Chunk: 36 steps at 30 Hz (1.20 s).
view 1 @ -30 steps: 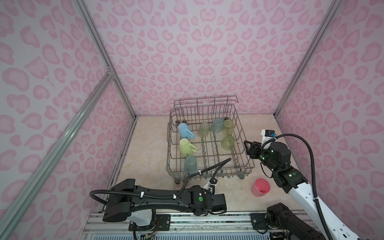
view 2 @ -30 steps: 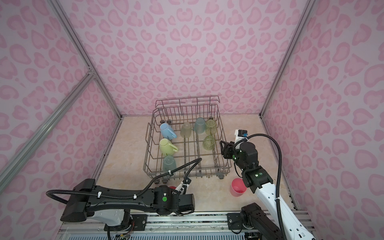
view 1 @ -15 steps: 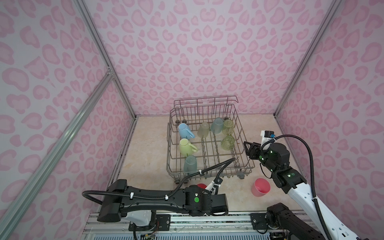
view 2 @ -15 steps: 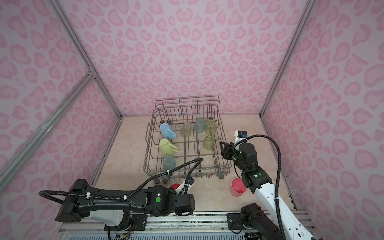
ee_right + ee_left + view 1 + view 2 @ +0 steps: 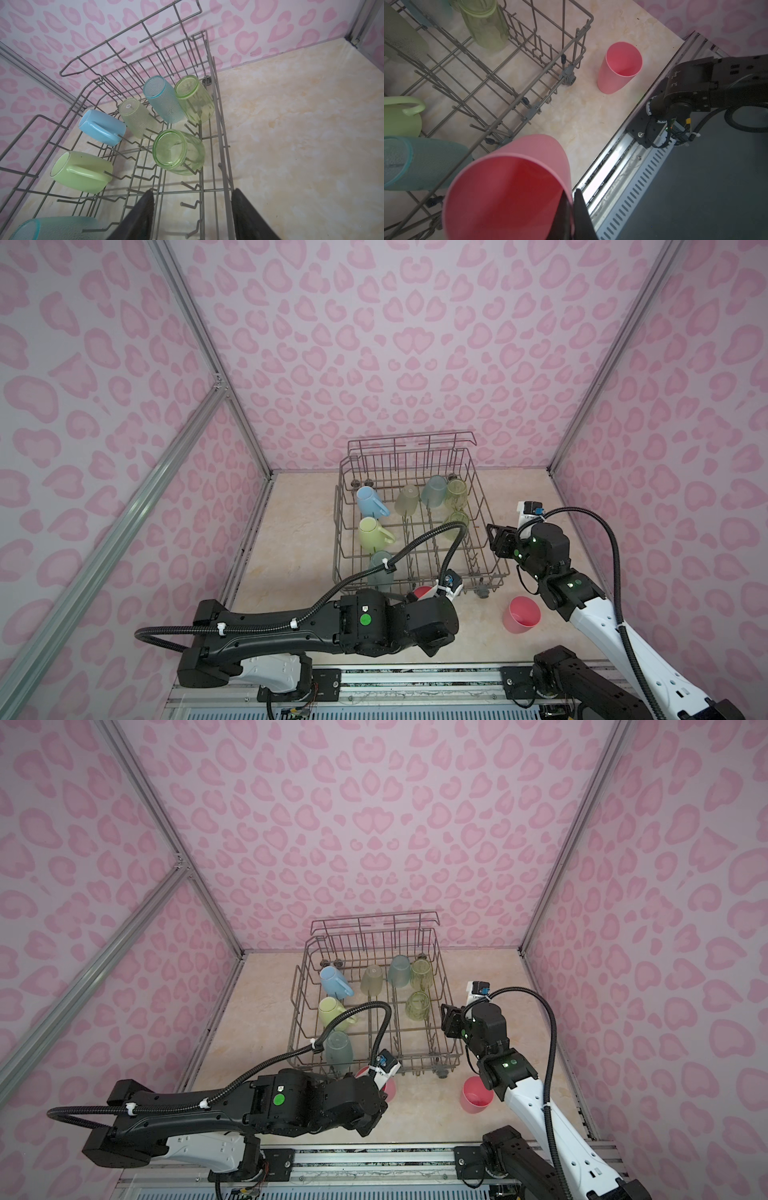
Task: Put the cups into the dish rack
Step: 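Lift the pink cup with the left gripper toward the rack, then raise the pink cup over the rack with the left while the right reaches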
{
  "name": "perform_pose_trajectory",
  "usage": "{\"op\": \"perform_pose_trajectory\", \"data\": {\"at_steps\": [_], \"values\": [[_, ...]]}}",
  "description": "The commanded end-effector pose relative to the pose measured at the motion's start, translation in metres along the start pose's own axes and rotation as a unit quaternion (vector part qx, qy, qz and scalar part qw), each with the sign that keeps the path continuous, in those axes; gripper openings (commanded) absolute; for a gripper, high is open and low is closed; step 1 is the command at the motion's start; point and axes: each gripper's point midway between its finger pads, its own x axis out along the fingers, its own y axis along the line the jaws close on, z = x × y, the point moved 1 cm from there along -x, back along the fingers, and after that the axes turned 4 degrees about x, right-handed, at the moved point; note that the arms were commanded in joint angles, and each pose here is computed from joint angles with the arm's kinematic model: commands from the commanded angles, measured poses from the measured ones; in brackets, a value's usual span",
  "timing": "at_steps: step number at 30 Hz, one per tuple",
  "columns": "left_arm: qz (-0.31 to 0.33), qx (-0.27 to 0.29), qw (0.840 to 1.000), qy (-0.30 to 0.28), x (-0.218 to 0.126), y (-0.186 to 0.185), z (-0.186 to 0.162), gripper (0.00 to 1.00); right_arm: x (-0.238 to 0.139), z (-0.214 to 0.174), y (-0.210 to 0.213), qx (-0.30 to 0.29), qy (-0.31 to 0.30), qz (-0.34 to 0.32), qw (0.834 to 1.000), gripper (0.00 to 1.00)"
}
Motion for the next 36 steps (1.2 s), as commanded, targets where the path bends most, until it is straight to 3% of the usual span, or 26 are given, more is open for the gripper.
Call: {"op": "perform_pose_trajectory", "data": {"at_steps": [1, 6, 13, 26, 36], "values": [[-0.050, -0.006, 0.998, -0.049, -0.017, -0.003, 0.029, 0.04, 0.000, 0.008, 0.002, -0.007, -0.008, -0.002, 1.000, 0.59], [-0.102, -0.030, 0.986, -0.126, -0.058, 0.013, 0.078, 0.04, -0.002, 0.021, 0.007, -0.014, -0.009, -0.010, 1.000, 0.59], [-0.125, -0.050, 0.971, -0.198, -0.074, 0.063, 0.124, 0.04, -0.001, 0.052, 0.029, 0.014, -0.032, 0.021, 0.999, 0.59], [-0.174, -0.081, 0.938, -0.287, -0.059, 0.142, 0.181, 0.04, 0.042, 0.080, 0.082, 0.066, -0.012, 0.090, 0.994, 0.60], [-0.205, -0.112, 0.913, -0.336, -0.052, 0.190, 0.199, 0.04, 0.052, 0.099, 0.107, 0.145, -0.026, 0.128, 0.981, 0.65]]}}
